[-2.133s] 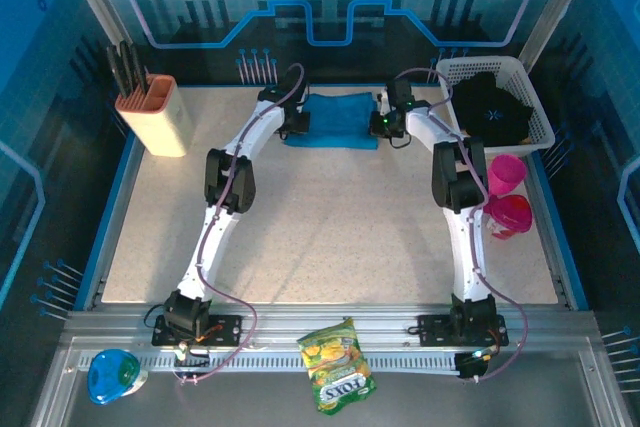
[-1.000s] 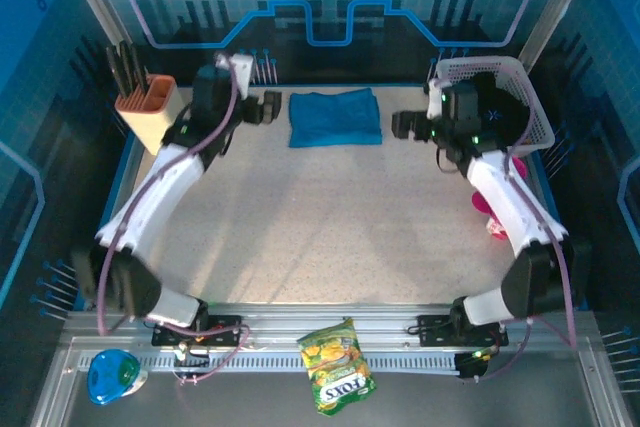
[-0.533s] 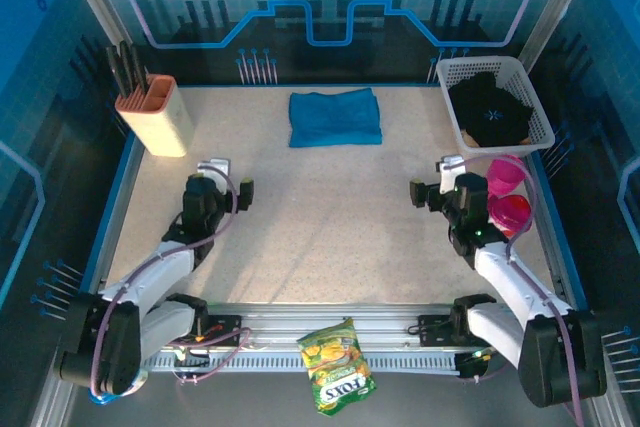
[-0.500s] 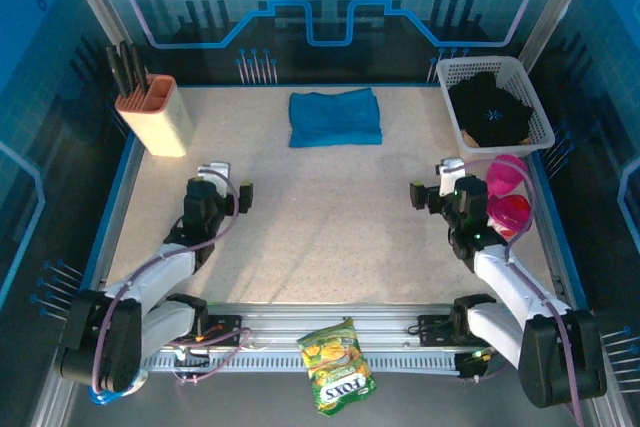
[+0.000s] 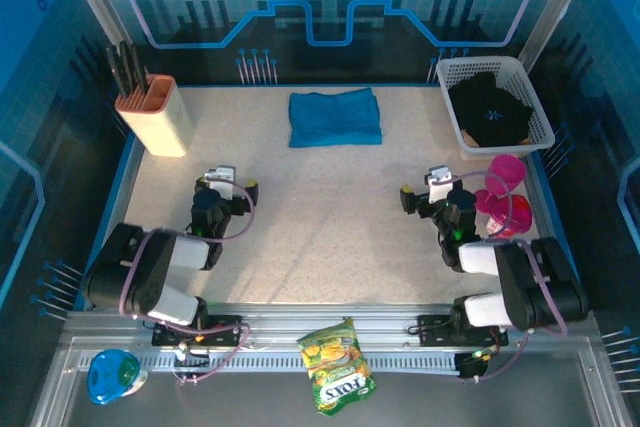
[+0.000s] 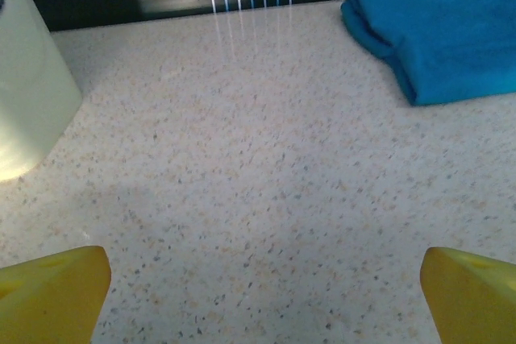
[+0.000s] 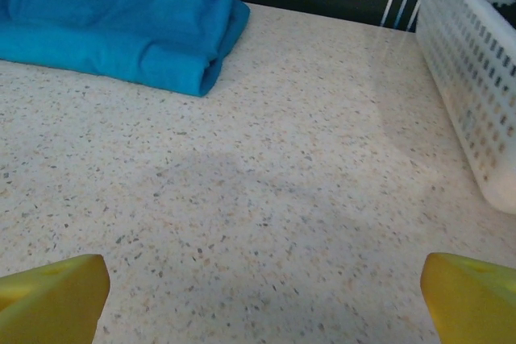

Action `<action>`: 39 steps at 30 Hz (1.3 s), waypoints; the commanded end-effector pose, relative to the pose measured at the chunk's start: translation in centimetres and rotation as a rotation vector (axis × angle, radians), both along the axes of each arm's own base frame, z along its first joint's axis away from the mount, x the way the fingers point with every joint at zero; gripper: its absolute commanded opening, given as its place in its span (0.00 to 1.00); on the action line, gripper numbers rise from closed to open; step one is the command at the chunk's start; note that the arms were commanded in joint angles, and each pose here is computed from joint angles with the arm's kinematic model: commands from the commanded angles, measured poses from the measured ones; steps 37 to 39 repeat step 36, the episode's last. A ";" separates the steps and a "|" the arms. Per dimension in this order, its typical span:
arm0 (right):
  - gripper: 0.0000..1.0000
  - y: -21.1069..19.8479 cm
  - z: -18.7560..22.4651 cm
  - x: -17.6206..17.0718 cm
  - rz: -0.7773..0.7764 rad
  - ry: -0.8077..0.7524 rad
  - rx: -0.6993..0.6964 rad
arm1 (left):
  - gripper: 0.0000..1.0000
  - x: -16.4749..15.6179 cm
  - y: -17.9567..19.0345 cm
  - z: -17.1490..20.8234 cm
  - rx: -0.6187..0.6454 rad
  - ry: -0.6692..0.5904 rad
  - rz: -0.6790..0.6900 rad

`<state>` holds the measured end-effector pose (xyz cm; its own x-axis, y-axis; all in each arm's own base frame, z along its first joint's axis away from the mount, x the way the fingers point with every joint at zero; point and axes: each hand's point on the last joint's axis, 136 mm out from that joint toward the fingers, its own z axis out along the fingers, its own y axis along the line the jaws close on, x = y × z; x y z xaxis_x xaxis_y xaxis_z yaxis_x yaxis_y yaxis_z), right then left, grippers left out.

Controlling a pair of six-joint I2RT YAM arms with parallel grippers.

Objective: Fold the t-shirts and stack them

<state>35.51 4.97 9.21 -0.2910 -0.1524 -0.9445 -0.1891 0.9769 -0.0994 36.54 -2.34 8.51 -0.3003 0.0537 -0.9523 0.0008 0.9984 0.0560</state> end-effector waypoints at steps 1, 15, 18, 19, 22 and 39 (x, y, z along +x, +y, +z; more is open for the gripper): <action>1.00 0.1 1.9 1.3 0.028 -0.152 0.002 | 0.99 1.1 0.5 2.3 -0.031 -0.140 0.007; 1.00 -2.5 0.6 4.4 -0.103 0.019 0.040 | 0.99 3.3 2.6 1.0 -0.137 0.022 0.057; 1.00 -2.5 0.6 4.4 -0.102 0.017 0.040 | 0.99 3.3 2.5 1.0 -0.138 0.021 0.055; 1.00 -2.4 0.6 4.4 -0.102 0.017 0.041 | 0.99 3.3 2.5 1.0 -0.138 0.021 0.055; 1.00 -2.5 0.6 4.4 -0.103 0.017 0.041 | 0.99 3.3 2.5 1.0 -0.138 0.022 0.055; 1.00 -2.5 0.7 4.4 -0.103 0.015 0.038 | 0.99 3.3 2.2 1.0 -0.138 0.027 0.033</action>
